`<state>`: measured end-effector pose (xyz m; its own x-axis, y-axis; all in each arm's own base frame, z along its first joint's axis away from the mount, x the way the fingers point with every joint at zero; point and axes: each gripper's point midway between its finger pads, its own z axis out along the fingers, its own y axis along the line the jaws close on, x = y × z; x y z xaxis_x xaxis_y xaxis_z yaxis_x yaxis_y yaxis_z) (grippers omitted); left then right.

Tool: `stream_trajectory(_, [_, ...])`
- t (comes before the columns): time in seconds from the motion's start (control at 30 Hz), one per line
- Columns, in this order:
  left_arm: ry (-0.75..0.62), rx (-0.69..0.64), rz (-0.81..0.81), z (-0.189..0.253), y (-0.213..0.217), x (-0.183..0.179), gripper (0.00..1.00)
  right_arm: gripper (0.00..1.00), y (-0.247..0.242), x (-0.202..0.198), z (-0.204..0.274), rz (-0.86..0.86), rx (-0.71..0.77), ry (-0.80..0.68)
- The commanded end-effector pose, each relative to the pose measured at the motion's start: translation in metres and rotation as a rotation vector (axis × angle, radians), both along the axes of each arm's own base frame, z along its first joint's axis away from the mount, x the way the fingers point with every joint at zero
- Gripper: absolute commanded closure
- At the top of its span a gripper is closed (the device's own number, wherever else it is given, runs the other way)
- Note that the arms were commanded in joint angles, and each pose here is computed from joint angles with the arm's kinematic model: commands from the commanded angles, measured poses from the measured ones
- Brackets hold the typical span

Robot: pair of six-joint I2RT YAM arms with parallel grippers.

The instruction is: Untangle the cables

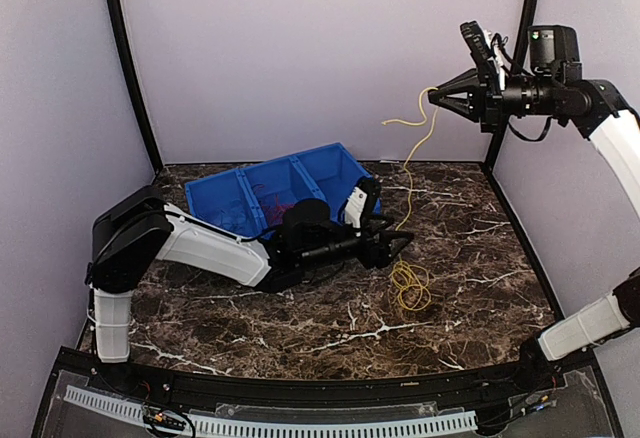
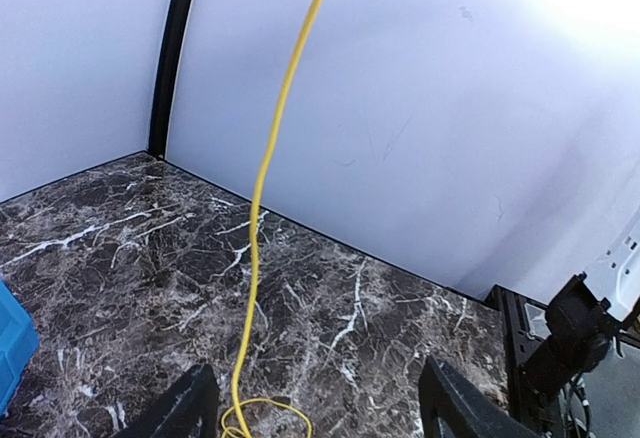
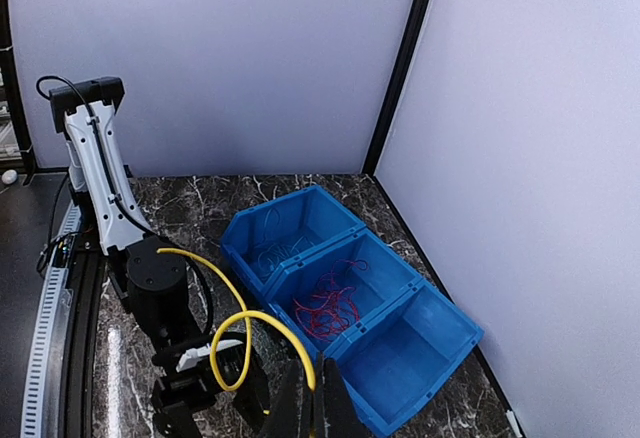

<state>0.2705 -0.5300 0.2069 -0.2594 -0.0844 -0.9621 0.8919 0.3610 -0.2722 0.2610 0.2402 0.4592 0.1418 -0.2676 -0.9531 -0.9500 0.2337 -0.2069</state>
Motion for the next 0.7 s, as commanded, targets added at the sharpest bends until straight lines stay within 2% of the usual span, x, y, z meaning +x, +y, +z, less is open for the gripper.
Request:
stream_trajectory(0.0, [-0.006,0.015,0.063,-0.008,-0.017,0.021,0.30,1.00,0.003,-0.010,0.011,0.029,0.030,-0.031])
stream_trajectory(0.1, [-0.010,0.020,0.066,-0.021,-0.032,0.031,0.38,1.00,0.003,-0.014,0.020,0.040,0.044,-0.035])
stream_trajectory(0.17, [-0.006,0.027,0.048,-0.032,-0.041,0.032,0.47,1.00,0.002,-0.019,0.034,0.046,0.063,-0.054])
stream_trajectory(0.43, [0.024,-0.005,-0.077,-0.068,-0.067,0.023,0.65,1.00,-0.025,-0.028,0.134,-0.035,0.173,-0.243])
stream_trajectory(0.67, [0.095,0.076,-0.106,-0.112,-0.070,0.018,0.69,1.00,-0.029,-0.029,0.163,-0.030,0.219,-0.298])
